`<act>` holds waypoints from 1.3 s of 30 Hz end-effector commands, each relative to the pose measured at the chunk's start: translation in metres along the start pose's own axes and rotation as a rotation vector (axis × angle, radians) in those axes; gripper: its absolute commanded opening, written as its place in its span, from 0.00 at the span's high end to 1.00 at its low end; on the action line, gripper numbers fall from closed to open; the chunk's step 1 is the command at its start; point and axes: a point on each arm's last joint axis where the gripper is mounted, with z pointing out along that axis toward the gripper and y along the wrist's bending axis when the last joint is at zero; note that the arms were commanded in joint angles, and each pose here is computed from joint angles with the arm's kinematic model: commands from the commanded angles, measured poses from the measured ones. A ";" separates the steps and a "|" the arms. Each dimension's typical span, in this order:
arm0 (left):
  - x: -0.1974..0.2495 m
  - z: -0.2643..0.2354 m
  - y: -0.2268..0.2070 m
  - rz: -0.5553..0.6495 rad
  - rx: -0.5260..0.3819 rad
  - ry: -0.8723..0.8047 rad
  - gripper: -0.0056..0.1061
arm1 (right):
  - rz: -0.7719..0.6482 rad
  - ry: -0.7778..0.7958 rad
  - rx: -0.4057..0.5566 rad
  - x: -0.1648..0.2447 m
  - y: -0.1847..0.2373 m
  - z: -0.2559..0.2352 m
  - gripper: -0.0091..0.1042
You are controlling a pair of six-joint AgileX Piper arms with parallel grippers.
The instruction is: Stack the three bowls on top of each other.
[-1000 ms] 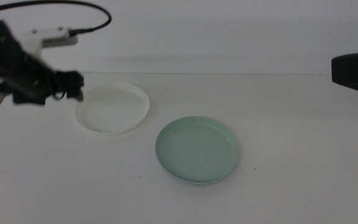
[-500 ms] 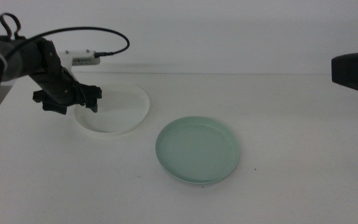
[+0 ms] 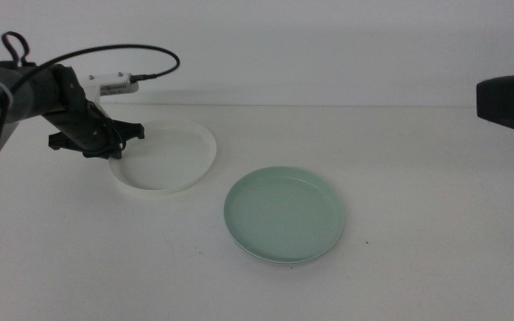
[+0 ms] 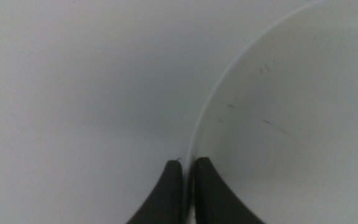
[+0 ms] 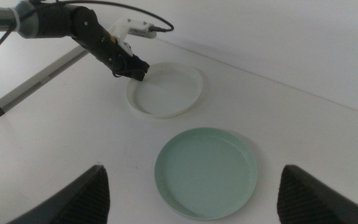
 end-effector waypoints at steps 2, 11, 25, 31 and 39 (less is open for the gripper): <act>-0.005 -0.017 0.003 -0.018 0.006 -0.013 0.97 | 0.000 -0.006 0.010 0.000 -0.001 -0.001 0.12; 0.009 -0.165 -0.049 0.046 0.124 -0.197 0.97 | 0.000 -0.006 0.010 0.000 -0.001 -0.001 0.12; 0.085 -0.114 -0.166 0.198 0.300 -0.048 0.97 | 0.000 -0.006 0.010 0.000 -0.001 -0.001 0.12; 0.090 -0.088 -0.170 0.198 0.289 -0.022 0.96 | 0.000 -0.006 0.010 0.000 -0.001 -0.001 0.12; 0.091 -0.082 -0.170 0.257 0.282 -0.026 0.69 | 0.000 -0.006 0.010 0.000 -0.001 -0.001 0.12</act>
